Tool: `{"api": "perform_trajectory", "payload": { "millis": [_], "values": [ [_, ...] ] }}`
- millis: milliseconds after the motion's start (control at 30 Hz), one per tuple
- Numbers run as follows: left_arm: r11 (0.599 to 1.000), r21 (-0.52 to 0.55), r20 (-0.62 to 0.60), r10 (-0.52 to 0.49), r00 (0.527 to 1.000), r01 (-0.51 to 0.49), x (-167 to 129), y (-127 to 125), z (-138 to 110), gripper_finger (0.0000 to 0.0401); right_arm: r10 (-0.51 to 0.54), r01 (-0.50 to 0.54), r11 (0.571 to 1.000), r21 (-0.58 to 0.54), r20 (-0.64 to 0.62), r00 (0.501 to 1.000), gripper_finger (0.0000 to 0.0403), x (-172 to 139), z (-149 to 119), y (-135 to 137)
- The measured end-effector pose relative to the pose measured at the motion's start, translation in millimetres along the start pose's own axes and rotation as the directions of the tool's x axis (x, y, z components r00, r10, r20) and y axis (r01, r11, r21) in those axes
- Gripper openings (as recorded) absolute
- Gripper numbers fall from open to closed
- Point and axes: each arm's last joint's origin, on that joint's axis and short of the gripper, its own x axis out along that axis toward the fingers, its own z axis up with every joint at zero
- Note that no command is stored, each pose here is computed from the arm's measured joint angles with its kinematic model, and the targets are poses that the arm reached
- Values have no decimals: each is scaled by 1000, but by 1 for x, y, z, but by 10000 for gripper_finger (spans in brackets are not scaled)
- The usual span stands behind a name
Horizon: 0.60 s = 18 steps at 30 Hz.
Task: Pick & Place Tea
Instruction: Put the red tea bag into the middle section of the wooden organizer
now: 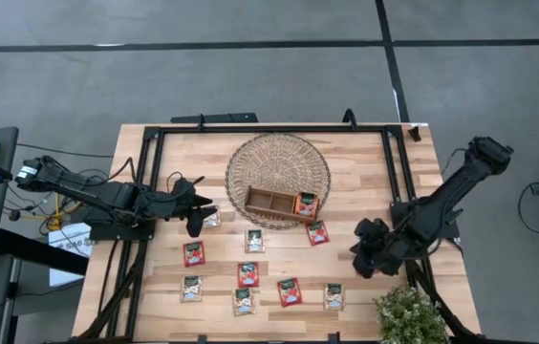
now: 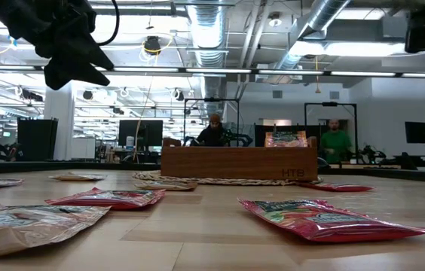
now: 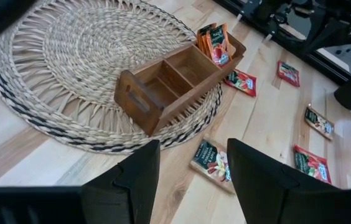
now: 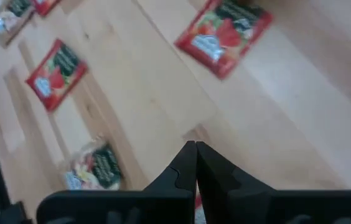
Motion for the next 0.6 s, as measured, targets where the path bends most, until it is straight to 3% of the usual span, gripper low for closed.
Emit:
{"api": "perform_trajectory", "payload": {
  "millis": [233,467,600],
  "values": [
    [999,-37,15,22,1000,-21,1,1,0,179,82,-79,994,-79,42,996,0,-6,18,-1],
    [995,-87,-6,45,999,-45,5,0,-3,179,25,-23,985,-174,11,1000,0,15,36,-6],
    [994,-98,-53,38,998,-43,11,-1,-7,179,63,-66,974,-217,-20,998,0,21,42,-8]
  ]
}}
